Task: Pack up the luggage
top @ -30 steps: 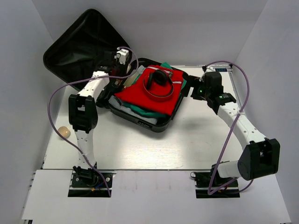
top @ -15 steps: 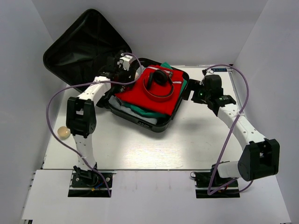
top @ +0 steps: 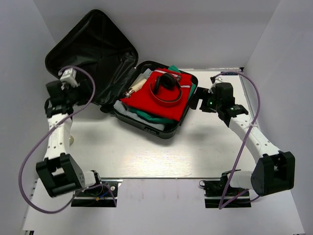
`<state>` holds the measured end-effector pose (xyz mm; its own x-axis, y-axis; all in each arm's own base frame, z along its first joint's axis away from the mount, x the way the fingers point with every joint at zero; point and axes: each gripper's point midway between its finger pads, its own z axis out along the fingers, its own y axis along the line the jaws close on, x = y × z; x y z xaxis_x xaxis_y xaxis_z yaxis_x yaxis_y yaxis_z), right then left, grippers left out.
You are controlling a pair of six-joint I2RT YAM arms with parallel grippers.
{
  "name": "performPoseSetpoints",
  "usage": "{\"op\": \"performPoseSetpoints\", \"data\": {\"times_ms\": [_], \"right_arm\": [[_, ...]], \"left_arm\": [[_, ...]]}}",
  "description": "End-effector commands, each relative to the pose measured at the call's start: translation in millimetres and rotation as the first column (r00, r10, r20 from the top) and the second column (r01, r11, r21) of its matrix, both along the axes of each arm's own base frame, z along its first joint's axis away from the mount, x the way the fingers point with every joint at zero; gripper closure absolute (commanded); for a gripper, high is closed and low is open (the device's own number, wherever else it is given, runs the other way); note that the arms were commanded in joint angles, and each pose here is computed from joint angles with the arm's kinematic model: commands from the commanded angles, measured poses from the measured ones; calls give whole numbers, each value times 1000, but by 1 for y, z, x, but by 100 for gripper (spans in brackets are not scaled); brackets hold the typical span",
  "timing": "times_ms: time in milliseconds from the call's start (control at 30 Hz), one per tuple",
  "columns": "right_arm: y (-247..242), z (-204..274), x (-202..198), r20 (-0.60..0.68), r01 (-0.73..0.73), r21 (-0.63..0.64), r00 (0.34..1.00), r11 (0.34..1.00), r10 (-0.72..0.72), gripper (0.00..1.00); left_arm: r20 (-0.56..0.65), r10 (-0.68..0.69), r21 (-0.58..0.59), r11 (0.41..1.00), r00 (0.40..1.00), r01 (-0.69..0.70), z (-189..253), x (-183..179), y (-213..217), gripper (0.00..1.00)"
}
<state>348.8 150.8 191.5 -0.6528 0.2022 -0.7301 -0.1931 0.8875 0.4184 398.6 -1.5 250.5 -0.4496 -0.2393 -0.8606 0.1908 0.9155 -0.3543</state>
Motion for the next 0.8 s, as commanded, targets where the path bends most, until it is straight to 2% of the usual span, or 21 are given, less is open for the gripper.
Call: {"op": "performPoseSetpoints", "data": {"times_ms": [0,33,100,133,333,433,467,533,600,667,733,767], "right_arm": [[5,12,0,56,-29,33,998,999,27,10],[6,10,-1,49,-30,37,998,999,28,10],[6,13,0,63,-34,42,998,999,31,10],[7,10,-1,57,-34,43,998,999,31,10],[8,5,0,32,-39,42,999,998,38,10],[8,4,3,24,-35,41,999,999,34,10],[10,7,4,27,-38,48,999,998,36,10],[13,6,6,24,-51,56,998,997,50,10],[16,11,8,30,-60,62,998,996,59,10],[15,11,9,28,-54,61,998,997,52,10],[14,10,10,33,-44,59,999,997,42,10],[14,12,11,36,-43,58,999,997,41,10]], "left_arm": [[-233,104,-75,989,967,-124,-58,-53,20,0],[-301,272,43,961,914,-272,-79,-65,51,2],[-361,410,148,912,837,-383,-97,-93,72,3],[-392,520,242,854,759,-461,-110,-115,95,1],[-538,702,308,679,467,-667,-165,-196,133,0],[-552,709,310,663,439,-682,-178,-200,142,0],[-548,709,284,656,443,-699,-182,-194,144,0],[-544,686,243,680,484,-692,-184,-181,145,0],[-545,689,258,680,478,-686,-191,-176,154,0],[-548,706,299,666,448,-683,-193,-177,166,0],[-571,722,348,644,391,-681,-202,-185,174,0],[-557,734,345,630,388,-696,-196,-181,182,0]]}}
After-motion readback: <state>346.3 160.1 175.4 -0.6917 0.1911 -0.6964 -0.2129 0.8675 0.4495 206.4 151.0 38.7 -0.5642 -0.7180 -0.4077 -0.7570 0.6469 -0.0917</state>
